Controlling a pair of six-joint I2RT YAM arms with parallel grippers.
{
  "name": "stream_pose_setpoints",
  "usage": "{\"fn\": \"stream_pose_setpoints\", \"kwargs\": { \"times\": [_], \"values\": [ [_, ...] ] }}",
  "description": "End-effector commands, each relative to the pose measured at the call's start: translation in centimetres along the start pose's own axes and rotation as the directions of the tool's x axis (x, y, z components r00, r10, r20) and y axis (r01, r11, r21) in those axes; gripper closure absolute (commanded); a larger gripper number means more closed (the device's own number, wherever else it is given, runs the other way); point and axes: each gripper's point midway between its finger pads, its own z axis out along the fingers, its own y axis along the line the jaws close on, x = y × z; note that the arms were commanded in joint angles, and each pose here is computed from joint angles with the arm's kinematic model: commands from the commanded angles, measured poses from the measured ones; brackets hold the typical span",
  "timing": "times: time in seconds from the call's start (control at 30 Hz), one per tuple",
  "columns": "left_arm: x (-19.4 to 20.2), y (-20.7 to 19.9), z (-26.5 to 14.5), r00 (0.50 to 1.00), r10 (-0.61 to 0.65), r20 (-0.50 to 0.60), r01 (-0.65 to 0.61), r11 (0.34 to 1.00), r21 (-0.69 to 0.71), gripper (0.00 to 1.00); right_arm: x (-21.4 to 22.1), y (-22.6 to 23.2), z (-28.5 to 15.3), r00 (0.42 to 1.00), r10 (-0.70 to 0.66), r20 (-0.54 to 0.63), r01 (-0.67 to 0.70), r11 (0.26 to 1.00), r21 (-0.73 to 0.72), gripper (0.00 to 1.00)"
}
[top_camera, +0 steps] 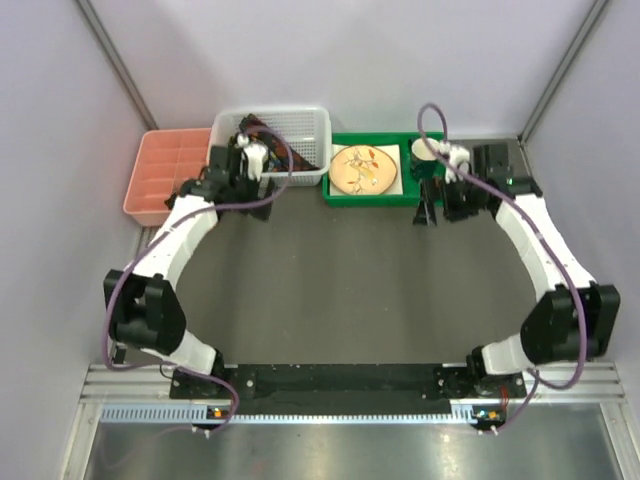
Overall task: Roll the ties
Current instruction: Reset both arms
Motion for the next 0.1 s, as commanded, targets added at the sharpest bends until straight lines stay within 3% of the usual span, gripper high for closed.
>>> {"fn": "stream_pose_setpoints", "kwargs": {
  "times": [0.0, 0.07],
  "values": [
    [3.61, -2.02, -0.84, 0.997, -0.075, -0.036, 0.077, 0.995, 0.058, 0.01, 4.24, -1.66, 0.58, 0.999, -0.044, -0.011, 0.045, 0.996, 0.08, 0.01],
    [3.2, -2.01, -1.69, 0.998, -0.066, -0.011, 0.067, 0.997, 0.045, 0.01, 4.06, -1.38, 0.11, 0.998, -0.053, 0.03, 0.05, 0.995, 0.085, 0.01]
  ]
}}
